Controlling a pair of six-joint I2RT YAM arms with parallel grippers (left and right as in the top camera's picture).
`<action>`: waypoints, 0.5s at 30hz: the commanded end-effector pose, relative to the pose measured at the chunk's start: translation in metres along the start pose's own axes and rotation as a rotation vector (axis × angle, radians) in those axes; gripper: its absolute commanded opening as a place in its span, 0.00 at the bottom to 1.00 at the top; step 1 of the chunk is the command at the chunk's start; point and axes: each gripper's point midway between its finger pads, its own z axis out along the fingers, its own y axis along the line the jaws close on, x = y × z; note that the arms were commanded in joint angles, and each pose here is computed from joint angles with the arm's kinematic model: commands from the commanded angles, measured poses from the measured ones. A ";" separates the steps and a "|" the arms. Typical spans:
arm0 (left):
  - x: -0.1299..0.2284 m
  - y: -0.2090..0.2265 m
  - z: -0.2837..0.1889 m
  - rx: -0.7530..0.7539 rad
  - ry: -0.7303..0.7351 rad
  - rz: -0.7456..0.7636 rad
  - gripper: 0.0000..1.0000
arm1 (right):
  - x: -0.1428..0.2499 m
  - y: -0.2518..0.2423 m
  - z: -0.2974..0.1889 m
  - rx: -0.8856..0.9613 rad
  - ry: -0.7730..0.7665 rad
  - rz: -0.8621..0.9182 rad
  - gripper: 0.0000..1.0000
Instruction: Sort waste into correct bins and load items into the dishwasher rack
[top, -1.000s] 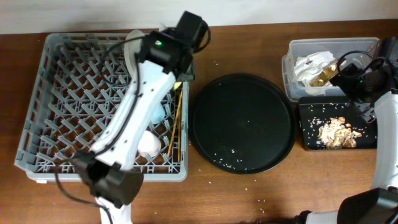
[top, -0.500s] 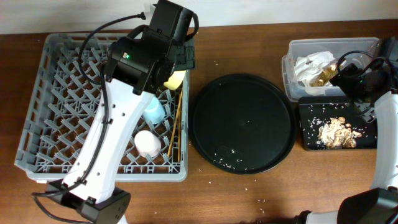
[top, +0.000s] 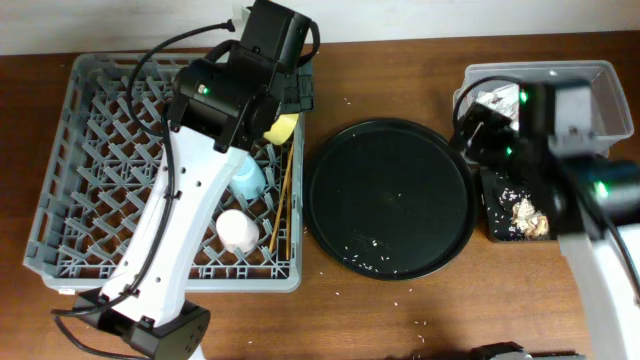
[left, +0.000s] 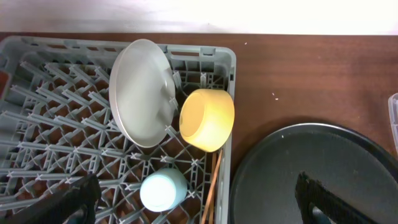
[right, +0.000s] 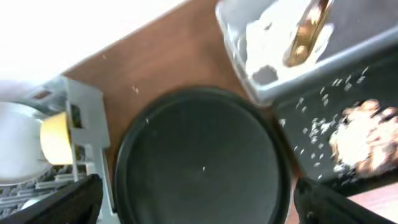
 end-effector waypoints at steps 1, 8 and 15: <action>-0.003 0.000 -0.006 0.013 -0.012 0.005 0.99 | -0.009 0.000 -0.019 -0.029 -0.137 -0.221 0.98; -0.003 0.000 -0.006 0.014 -0.012 0.005 0.99 | 0.036 -0.005 -0.004 -0.252 -0.479 -0.401 0.98; -0.003 0.001 -0.005 0.012 -0.013 0.004 0.99 | 0.115 -0.052 0.035 -0.358 -0.706 -0.372 0.99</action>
